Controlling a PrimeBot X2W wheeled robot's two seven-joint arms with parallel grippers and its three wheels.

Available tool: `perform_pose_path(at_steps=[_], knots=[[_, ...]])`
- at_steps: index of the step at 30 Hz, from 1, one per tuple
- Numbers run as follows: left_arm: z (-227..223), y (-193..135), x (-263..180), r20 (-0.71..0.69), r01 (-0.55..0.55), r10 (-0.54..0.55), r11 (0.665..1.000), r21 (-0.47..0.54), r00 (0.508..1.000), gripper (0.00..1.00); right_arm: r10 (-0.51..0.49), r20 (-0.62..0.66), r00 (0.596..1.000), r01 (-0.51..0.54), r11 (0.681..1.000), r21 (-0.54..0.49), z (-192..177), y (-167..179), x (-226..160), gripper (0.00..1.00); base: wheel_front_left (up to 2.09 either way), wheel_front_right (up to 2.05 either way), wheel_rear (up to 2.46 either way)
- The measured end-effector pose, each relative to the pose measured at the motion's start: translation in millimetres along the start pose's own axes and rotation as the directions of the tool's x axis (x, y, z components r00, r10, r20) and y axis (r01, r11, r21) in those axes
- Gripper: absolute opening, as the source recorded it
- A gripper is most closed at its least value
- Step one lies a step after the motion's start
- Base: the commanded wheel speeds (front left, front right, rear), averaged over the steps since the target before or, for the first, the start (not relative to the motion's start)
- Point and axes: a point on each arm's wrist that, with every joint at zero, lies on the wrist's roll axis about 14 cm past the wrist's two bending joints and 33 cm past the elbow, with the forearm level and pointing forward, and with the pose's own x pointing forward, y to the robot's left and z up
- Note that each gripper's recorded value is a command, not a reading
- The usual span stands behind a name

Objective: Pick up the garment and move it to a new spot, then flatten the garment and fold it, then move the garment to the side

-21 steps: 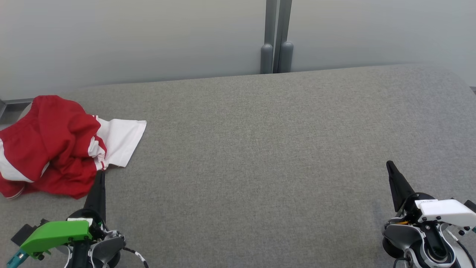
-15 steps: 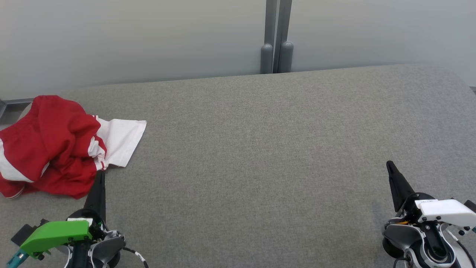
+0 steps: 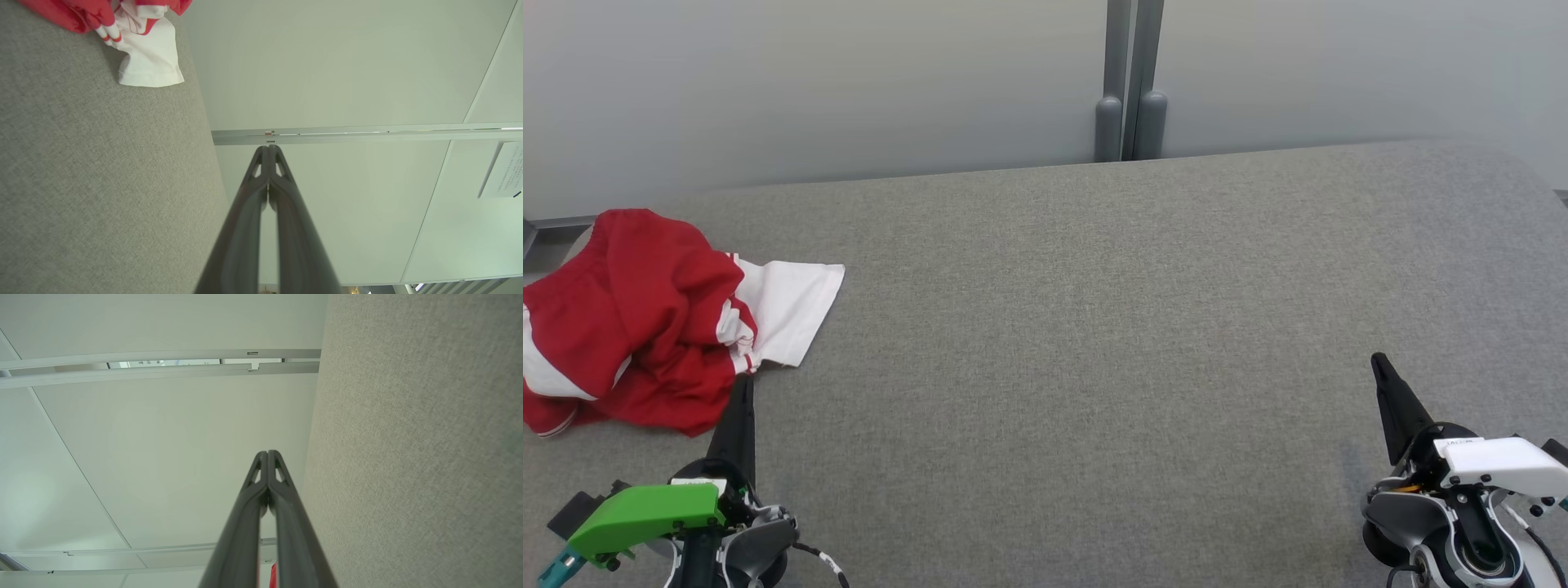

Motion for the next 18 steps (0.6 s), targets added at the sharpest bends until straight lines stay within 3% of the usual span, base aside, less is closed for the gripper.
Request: perform_pose_path(at_steps=[6, 7, 12, 18], knots=[[-0.1, 0.8, -0.3, 0.000, -0.002, 0.002, 1.000, -0.001, 1.000, 0.00, -0.002, 0.000, 1.000, 0.002, 1.000, 0.001, -0.1, -0.8, -0.3, 0.00, 0.00, 0.00, 0.00], [-0.4, 4.8, -1.5, 0.000, -0.015, 0.015, 1.000, -0.002, 1.000, 1.00, -0.013, 0.000, 1.000, 0.013, 1.000, 0.003, -0.5, -4.5, -1.4, 1.00, 0.00, 0.00, 0.00], [-3.1, 32.2, -14.2, 0.001, -0.097, 0.097, 0.995, -0.015, 0.995, 1.00, -0.091, -0.001, 0.996, 0.091, 0.996, 0.018, -4.5, -31.0, -13.7, 1.00, 0.00, 0.00, 0.00], [-3.0, 30.0, -13.6, 0.018, -0.091, 0.091, 0.996, -0.004, 0.996, 1.00, -0.088, -0.003, 0.996, 0.088, 0.996, 0.003, -10.6, -29.7, -12.2, 1.00, 0.00, 0.00, 0.00]])
